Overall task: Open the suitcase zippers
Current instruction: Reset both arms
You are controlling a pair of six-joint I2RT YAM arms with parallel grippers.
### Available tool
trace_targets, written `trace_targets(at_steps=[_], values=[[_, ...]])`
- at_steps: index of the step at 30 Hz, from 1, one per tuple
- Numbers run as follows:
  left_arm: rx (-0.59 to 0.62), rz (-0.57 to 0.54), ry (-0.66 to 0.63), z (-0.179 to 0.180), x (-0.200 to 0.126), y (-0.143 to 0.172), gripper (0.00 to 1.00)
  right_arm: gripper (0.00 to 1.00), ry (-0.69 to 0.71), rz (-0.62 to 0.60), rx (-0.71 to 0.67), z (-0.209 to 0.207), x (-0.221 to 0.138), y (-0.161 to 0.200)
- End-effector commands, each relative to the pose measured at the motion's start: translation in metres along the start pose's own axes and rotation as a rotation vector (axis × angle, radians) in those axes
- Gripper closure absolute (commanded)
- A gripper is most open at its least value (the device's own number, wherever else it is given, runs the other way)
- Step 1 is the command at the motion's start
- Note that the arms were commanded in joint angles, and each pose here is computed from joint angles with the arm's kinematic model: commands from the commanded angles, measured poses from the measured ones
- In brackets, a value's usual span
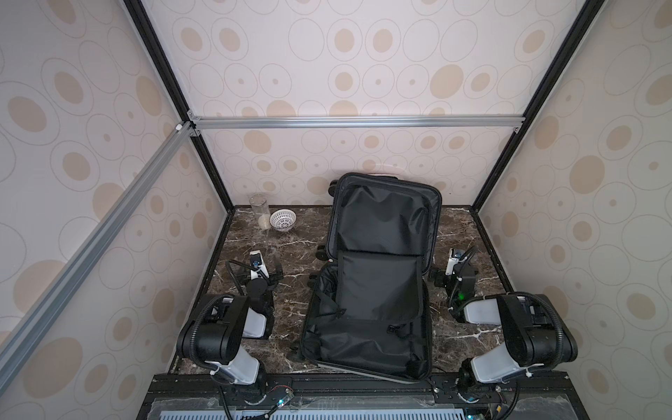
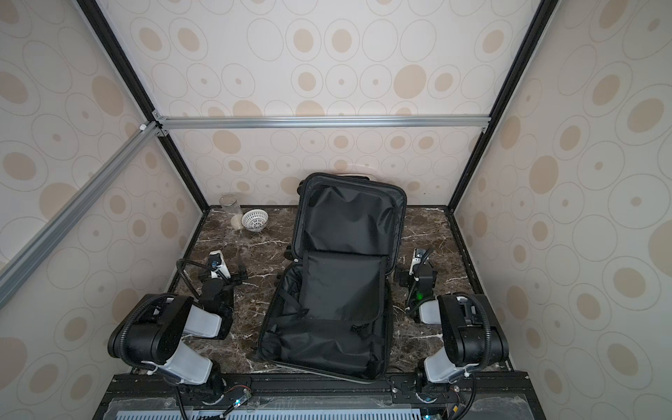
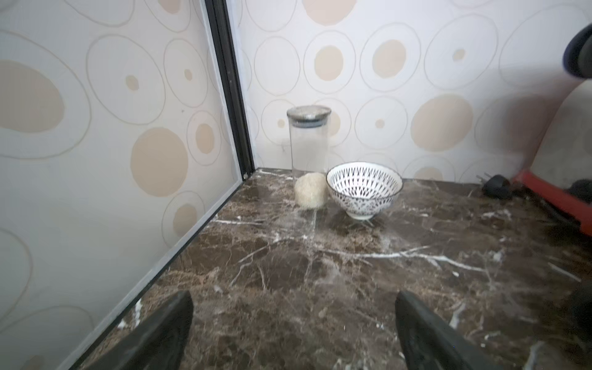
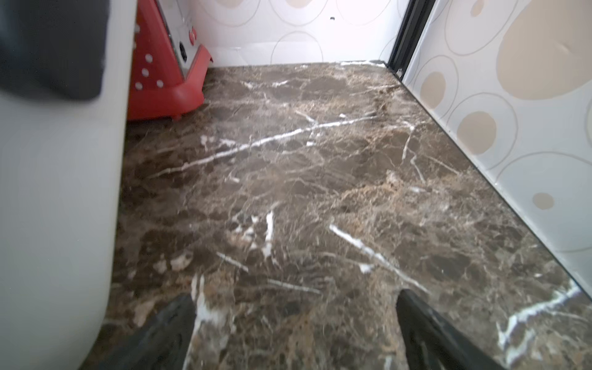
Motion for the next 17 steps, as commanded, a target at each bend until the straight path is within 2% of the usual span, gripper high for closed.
trace_targets(at_steps=[1,4,17], values=[[0.007,0.026,0.010,0.0011,-0.0008,0.0059,0.02,0.00,-0.025,-0.040,-0.019,0.0058,0.0009,-0.0059],[0.008,0.029,0.010,0.0013,-0.0005,0.0062,0.01,0.00,-0.016,-0.008,-0.020,0.0055,0.0006,-0.0068],[0.008,0.031,0.011,0.0011,-0.0003,0.0060,0.01,0.00,-0.018,-0.014,-0.021,0.0057,0.0007,-0.0067]])
Point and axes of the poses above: each gripper's point midway between its finger pads, its own x axis out along the fingers, its own z axis along the line the jaws close on, y = z × x, the point moved 9 cm from there along -x, back along the fingers, and after that the axes turned 10 degrees about x, right-handed, at the moved point
